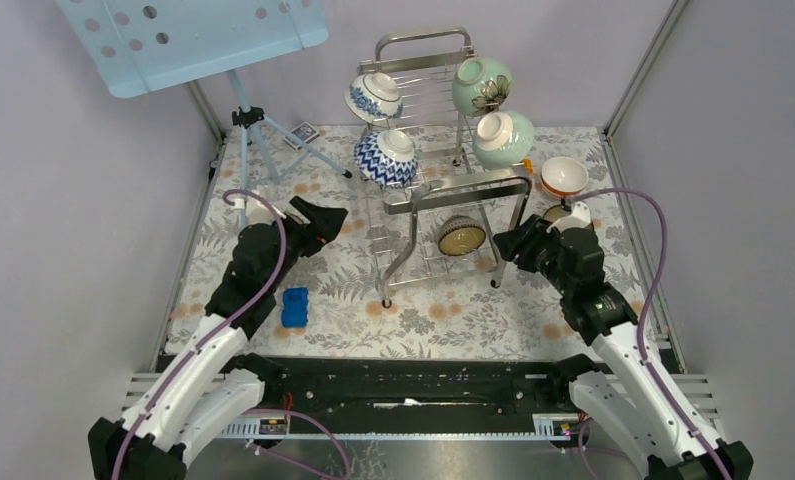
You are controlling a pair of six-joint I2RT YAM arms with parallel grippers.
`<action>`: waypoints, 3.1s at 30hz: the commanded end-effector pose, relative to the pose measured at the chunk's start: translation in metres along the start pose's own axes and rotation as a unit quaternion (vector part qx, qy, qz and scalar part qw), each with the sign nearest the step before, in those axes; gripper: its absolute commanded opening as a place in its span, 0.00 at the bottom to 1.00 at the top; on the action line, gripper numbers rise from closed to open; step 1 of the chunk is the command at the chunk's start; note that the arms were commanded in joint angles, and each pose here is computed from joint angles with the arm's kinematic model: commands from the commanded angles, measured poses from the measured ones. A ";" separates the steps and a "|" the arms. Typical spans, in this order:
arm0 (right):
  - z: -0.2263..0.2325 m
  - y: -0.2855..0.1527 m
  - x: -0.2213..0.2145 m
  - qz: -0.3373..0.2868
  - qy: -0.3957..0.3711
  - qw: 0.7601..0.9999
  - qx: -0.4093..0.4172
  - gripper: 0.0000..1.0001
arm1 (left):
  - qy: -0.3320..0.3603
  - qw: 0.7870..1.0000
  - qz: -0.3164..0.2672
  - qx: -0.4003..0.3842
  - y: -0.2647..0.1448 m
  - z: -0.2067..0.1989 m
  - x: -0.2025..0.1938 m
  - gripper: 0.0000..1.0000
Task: Unload the bowls from the dish rack
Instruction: Adjust the dish rack at the center of the board, then pick up the bowl from the dish rack.
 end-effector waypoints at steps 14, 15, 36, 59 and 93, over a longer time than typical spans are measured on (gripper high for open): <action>0.002 -0.016 -0.036 0.076 -0.028 0.997 0.005 0.62 | -0.016 0.998 -0.040 0.056 -0.041 -0.035 0.039 0.99; -0.001 -0.020 -0.037 0.070 -0.032 0.997 0.001 0.62 | -0.020 0.998 -0.042 0.052 -0.043 -0.038 0.041 0.99; 0.003 -0.055 -0.047 0.025 -0.034 0.994 0.101 0.65 | -0.035 0.978 0.022 -0.203 -0.061 -0.151 0.077 0.98; 0.020 -0.055 -0.038 0.022 -0.020 0.987 0.158 0.65 | -0.185 0.919 0.113 -0.330 -0.020 -0.105 0.093 0.80; 0.019 -0.051 -0.038 0.020 -0.022 0.988 0.154 0.65 | -0.191 0.882 0.163 -0.399 0.011 -0.119 0.093 0.61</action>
Point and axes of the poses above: each gripper's point midway between its finger pads, its own y axis out along the fingers, its own z axis along the line the jaws close on, x = y × z, the point moved 8 cm from there along -y, back along the fingers, and after that the axes turned 5 degrees about -y, right-handed, at the moved point
